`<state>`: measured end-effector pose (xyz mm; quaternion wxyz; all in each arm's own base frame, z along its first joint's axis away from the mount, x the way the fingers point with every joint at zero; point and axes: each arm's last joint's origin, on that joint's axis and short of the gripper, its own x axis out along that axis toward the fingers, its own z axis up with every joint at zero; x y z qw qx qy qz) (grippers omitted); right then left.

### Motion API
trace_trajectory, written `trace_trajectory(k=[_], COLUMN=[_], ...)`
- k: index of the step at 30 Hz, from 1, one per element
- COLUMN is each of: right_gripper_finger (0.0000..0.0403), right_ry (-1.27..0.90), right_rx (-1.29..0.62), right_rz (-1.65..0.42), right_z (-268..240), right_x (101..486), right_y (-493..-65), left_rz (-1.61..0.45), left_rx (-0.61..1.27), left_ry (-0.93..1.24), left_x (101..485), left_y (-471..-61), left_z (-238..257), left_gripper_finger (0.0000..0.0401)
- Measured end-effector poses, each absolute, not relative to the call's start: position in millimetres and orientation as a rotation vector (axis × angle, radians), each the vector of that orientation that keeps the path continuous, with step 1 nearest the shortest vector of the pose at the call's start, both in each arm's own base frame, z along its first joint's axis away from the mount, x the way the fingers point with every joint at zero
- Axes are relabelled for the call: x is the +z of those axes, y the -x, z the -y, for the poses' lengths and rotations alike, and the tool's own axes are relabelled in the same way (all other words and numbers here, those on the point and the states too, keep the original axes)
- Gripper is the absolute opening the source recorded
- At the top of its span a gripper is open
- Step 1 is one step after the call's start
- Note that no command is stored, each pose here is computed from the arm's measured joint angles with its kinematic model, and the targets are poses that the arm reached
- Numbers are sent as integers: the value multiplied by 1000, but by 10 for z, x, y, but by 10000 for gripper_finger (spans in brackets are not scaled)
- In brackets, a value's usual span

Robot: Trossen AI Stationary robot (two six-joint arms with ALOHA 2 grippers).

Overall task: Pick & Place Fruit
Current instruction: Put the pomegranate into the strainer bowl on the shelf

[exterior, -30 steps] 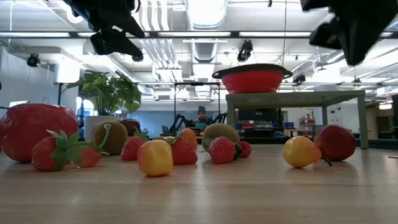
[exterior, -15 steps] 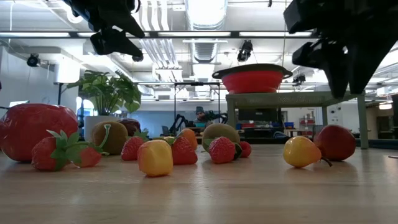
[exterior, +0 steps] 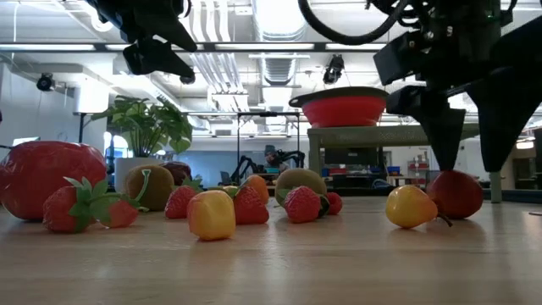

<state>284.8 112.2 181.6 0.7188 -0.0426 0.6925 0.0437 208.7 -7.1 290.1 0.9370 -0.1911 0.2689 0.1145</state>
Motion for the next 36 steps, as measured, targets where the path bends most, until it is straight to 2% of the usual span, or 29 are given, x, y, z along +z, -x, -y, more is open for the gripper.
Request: trace_trajectory(k=[8,18,36], right_gripper_finger=[267,279,212], right_ry=[166,165,190], right_rx=[67,68,73], right_rz=[-1518,-1500,-1543], right_z=[-1112,-1130,-1145], right_x=[1722,1619,1405], right_y=[-2900,-2972,-3012], left_rz=[-549,-549,-551], left_rx=[234,234,234], left_ry=[390,391,390], left_x=[2902,2902,2900], left_y=[-2087,-2086,-2086], left_z=[71,70,71], left_gripper_finger=[273,273,273])
